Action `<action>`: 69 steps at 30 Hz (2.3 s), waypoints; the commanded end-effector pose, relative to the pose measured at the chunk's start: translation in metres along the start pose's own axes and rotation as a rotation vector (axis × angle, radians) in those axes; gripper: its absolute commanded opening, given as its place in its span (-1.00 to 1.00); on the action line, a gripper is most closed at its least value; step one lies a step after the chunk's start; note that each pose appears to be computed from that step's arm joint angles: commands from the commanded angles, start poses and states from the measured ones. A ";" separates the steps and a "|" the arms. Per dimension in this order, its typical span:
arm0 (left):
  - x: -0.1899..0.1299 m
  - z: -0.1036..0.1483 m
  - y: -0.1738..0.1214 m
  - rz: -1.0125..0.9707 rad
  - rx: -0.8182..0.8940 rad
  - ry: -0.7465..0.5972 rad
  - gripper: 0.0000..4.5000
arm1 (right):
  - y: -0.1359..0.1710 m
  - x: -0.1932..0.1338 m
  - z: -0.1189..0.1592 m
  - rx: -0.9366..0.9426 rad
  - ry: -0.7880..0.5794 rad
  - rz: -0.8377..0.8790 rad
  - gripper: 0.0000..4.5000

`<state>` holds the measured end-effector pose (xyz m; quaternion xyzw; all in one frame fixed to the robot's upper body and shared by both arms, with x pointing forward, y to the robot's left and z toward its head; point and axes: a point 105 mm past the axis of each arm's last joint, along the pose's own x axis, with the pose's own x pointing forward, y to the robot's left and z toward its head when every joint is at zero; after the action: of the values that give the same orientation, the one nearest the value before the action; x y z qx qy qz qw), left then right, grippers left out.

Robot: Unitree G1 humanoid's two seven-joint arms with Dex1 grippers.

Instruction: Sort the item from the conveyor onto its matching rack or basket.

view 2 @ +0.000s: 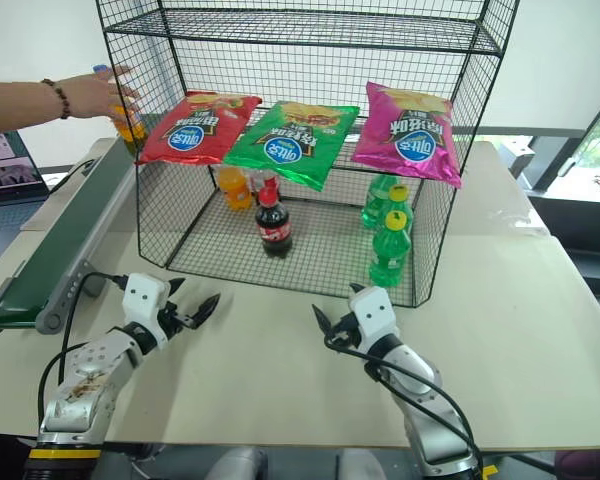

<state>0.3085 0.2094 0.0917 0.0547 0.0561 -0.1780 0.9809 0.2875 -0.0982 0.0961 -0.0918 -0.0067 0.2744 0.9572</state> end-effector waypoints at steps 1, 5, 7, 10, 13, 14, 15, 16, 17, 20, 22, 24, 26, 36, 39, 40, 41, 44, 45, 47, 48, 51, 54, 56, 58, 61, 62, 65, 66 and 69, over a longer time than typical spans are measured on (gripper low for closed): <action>-0.017 0.036 0.013 0.044 -0.006 -0.121 0.97 | -0.005 0.001 0.031 -0.006 -0.092 0.064 1.00; -0.036 0.060 0.028 0.133 -0.020 -0.198 0.97 | -0.003 0.004 0.056 -0.008 -0.144 0.205 1.00; -0.053 0.074 0.044 0.222 -0.017 -0.241 0.97 | 0.003 0.006 0.075 -0.012 -0.188 0.314 1.00; -0.074 0.088 0.064 0.346 -0.019 -0.281 0.97 | 0.014 0.011 0.101 -0.006 -0.246 0.463 1.00; -0.092 0.089 0.082 0.462 -0.029 -0.291 0.97 | 0.024 0.017 0.118 -0.008 -0.279 0.577 1.00; -0.100 0.088 0.088 0.503 -0.028 -0.290 0.97 | 0.029 0.019 0.123 -0.006 -0.288 0.615 1.00; -0.106 0.087 0.095 0.545 -0.038 -0.293 0.97 | 0.033 0.021 0.128 -0.005 -0.299 0.650 1.00; -0.114 0.086 0.103 0.595 -0.047 -0.297 0.97 | 0.037 0.023 0.133 -0.001 -0.312 0.683 1.00; -0.121 0.085 0.109 0.635 -0.054 -0.299 0.97 | 0.041 0.025 0.138 0.003 -0.324 0.708 1.00; -0.134 0.085 0.122 0.699 -0.062 -0.306 0.97 | 0.051 0.029 0.150 0.000 -0.358 0.779 1.00; -0.140 0.086 0.130 0.710 -0.054 -0.302 0.97 | 0.059 0.031 0.158 -0.003 -0.382 0.829 1.00; -0.147 0.084 0.139 0.713 -0.062 -0.292 0.97 | 0.066 0.030 0.166 -0.014 -0.408 0.880 1.00; -0.149 0.083 0.147 0.709 -0.066 -0.281 0.97 | 0.069 0.031 0.172 -0.025 -0.424 0.910 1.00; -0.141 0.078 0.154 0.632 -0.099 -0.259 0.97 | 0.070 0.033 0.183 -0.055 -0.454 0.942 1.00; -0.141 0.074 0.160 0.639 -0.108 -0.253 0.97 | 0.072 0.029 0.186 -0.055 -0.458 0.963 1.00; -0.141 0.074 0.161 0.640 -0.109 -0.253 0.97 | 0.072 0.028 0.186 -0.055 -0.458 0.970 1.00; -0.140 0.074 0.162 0.640 -0.109 -0.253 0.97 | 0.073 0.027 0.186 -0.056 -0.458 0.979 1.00; -0.139 0.075 0.163 0.643 -0.107 -0.256 0.97 | 0.074 0.024 0.188 -0.059 -0.460 0.995 1.00; -0.139 0.075 0.164 0.643 -0.106 -0.259 0.97 | 0.074 0.024 0.189 -0.060 -0.463 0.999 1.00; -0.138 0.076 0.165 0.644 -0.104 -0.262 0.97 | 0.075 0.023 0.191 -0.059 -0.466 1.003 1.00; -0.137 0.076 0.165 0.644 -0.105 -0.263 0.97 | 0.075 0.022 0.192 -0.058 -0.468 1.005 1.00; -0.137 0.076 0.167 0.649 -0.109 -0.265 0.97 | 0.077 0.021 0.193 -0.059 -0.468 1.012 1.00; -0.137 0.076 0.167 0.652 -0.110 -0.266 0.97 | 0.077 0.020 0.192 -0.060 -0.468 1.014 1.00; -0.137 0.077 0.169 0.658 -0.113 -0.271 0.97 | 0.076 0.020 0.192 -0.060 -0.469 1.013 1.00; -0.138 0.077 0.171 0.662 -0.116 -0.273 0.97 | 0.076 0.020 0.193 -0.059 -0.470 1.013 1.00; -0.137 0.076 0.172 0.655 -0.116 -0.269 0.97 | 0.075 0.021 0.193 -0.060 -0.470 1.013 1.00; -0.136 0.076 0.172 0.653 -0.117 -0.268 0.97 | 0.075 0.021 0.193 -0.060 -0.470 1.013 1.00; -0.136 0.077 0.174 0.654 -0.116 -0.269 0.97 | 0.075 0.021 0.193 -0.060 -0.470 1.012 1.00; -0.136 0.077 0.175 0.655 -0.115 -0.270 0.97 | 0.075 0.021 0.193 -0.059 -0.470 1.012 1.00; -0.137 0.080 0.178 0.666 -0.095 -0.277 0.97 | 0.074 0.021 0.192 -0.058 -0.471 1.006 1.00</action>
<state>0.2520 0.4100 0.1822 -0.0321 -0.0602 0.1489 0.9865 0.2591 0.0099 0.2597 -0.0428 -0.1566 0.7108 0.6844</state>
